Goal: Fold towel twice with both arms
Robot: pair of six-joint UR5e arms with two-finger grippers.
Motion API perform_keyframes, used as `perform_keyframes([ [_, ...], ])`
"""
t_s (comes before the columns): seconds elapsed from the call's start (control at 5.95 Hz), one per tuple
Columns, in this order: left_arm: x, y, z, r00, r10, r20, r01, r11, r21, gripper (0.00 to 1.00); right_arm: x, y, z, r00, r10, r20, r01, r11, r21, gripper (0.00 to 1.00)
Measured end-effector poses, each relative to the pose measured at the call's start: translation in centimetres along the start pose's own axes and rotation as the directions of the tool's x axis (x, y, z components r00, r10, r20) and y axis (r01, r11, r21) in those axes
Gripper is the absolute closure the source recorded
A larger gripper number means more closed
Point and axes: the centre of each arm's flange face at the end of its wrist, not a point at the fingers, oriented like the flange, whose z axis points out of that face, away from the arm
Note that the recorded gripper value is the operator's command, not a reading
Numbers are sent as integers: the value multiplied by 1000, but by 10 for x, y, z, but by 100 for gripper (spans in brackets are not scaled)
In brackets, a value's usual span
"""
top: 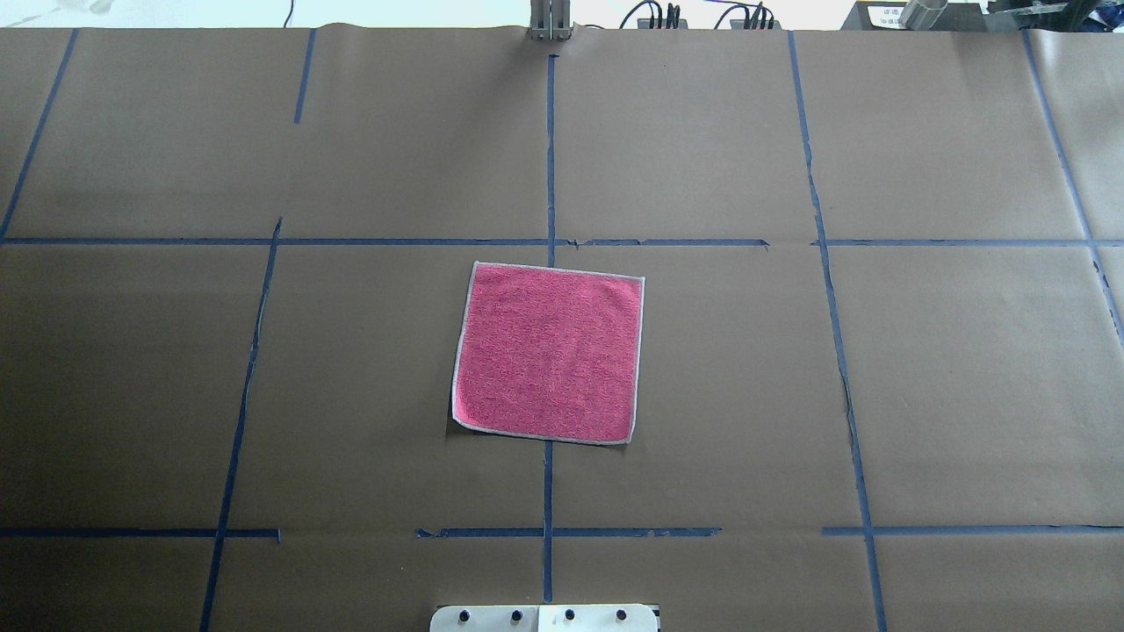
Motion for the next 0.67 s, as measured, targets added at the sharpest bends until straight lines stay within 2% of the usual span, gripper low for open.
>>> perform_keyframes([
  [0.67,-1,0,1,1000,-1,0,1,1000,1,0,1,0,-3,1000,4,0,-4,1000,6,0],
])
